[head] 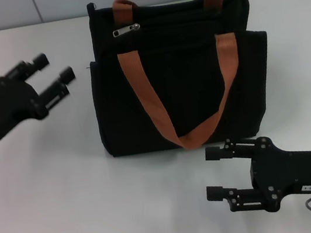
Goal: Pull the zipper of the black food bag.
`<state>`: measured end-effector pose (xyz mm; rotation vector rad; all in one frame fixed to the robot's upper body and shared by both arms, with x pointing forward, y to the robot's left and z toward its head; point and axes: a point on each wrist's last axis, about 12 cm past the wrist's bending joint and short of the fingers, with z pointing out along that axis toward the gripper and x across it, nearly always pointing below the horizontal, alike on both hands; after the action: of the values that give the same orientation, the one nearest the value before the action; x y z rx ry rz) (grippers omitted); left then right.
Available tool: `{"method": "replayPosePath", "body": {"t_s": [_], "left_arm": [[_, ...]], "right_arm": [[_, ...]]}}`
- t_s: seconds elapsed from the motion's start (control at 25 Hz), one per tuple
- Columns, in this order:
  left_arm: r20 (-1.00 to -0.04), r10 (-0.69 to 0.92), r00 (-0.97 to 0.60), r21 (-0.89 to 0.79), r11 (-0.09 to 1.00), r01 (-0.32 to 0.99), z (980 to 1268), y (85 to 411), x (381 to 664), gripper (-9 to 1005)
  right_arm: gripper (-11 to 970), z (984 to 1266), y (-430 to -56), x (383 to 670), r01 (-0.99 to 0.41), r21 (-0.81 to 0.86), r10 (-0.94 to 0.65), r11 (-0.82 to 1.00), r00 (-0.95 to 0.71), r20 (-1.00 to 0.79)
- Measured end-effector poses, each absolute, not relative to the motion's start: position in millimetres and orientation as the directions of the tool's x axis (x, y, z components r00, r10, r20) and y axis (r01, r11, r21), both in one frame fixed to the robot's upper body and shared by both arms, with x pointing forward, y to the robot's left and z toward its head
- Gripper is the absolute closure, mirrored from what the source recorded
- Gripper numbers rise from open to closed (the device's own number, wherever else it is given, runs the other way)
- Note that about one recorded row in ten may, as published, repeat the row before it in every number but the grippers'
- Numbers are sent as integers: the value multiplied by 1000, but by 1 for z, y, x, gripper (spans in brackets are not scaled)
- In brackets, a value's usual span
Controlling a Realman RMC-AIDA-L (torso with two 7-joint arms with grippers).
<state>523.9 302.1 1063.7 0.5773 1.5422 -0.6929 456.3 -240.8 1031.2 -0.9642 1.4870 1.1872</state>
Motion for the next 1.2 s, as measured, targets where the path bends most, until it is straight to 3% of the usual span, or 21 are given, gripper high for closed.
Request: {"method": "replayPosePath", "body": {"t_s": [0.56,1.2], "left_arm": [[-998,19,-67,-42,607,793,1072,272,545,396],[-998,40,-48,-15,592,806,1079,257,560,434]], "right_arm": [[247,1032,-241,458,-954,208,-5,217,-214,-977],[247,1033,-241,459,-951,207,3,229,-212,-977]]}}
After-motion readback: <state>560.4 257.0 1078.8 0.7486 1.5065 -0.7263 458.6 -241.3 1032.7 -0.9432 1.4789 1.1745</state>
